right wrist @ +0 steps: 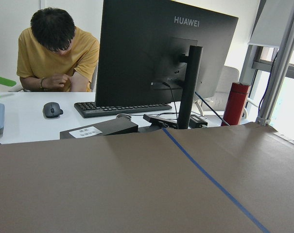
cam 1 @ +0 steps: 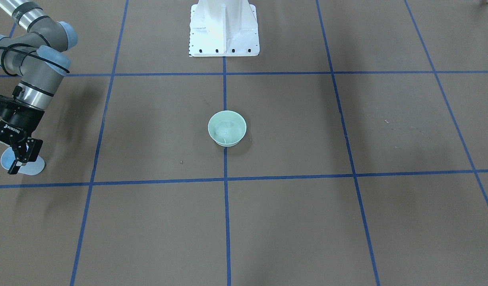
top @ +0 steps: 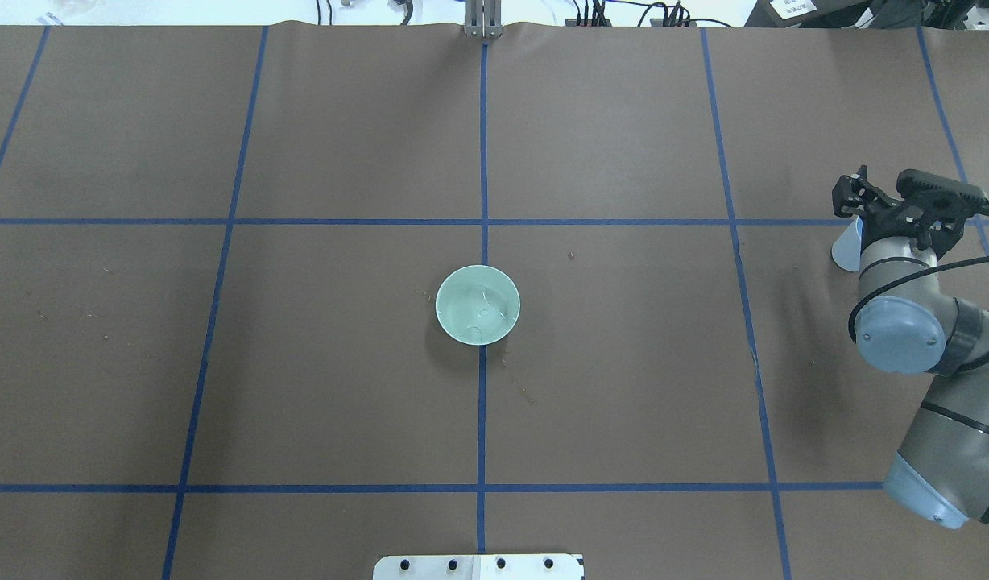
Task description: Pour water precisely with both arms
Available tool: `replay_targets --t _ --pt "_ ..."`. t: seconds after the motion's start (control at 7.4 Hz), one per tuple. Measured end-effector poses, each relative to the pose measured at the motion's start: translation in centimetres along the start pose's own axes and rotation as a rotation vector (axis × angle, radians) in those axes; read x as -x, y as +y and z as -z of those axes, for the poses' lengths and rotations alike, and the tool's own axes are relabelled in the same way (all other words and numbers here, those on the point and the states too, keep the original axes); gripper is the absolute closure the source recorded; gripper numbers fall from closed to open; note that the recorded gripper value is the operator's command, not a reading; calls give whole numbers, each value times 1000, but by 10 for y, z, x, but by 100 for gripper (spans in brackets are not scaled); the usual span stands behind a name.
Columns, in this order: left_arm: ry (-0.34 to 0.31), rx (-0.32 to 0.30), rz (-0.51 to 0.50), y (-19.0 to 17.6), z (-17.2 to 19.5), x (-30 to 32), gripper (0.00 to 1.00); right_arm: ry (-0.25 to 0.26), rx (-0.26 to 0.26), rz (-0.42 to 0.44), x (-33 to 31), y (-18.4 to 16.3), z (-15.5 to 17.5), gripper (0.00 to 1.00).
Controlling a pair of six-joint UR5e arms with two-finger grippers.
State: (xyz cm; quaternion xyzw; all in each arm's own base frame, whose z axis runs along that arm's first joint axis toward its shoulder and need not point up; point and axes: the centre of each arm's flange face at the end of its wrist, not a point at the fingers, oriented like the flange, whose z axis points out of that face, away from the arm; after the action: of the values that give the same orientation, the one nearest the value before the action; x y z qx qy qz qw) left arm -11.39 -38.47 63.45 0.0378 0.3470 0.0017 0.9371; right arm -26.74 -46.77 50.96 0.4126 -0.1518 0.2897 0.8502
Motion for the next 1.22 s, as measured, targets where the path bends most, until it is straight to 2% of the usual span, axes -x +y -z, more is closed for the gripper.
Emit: replay_targets --t 0.41,0.68,0.95,1.22 --pt "-1 -16 -2 -4 7 -6 0 -127 241 178 -37 -91 -6 0" --pt "-3 -32 -19 -8 11 -10 0 -253 378 312 -100 -152 -21 0" --pt "-7 -63 -51 -8 9 -9 0 -359 482 416 -172 -186 -37 0" --pt "-8 -66 -54 -7 4 -6 0 -403 592 512 -229 -197 -50 0"
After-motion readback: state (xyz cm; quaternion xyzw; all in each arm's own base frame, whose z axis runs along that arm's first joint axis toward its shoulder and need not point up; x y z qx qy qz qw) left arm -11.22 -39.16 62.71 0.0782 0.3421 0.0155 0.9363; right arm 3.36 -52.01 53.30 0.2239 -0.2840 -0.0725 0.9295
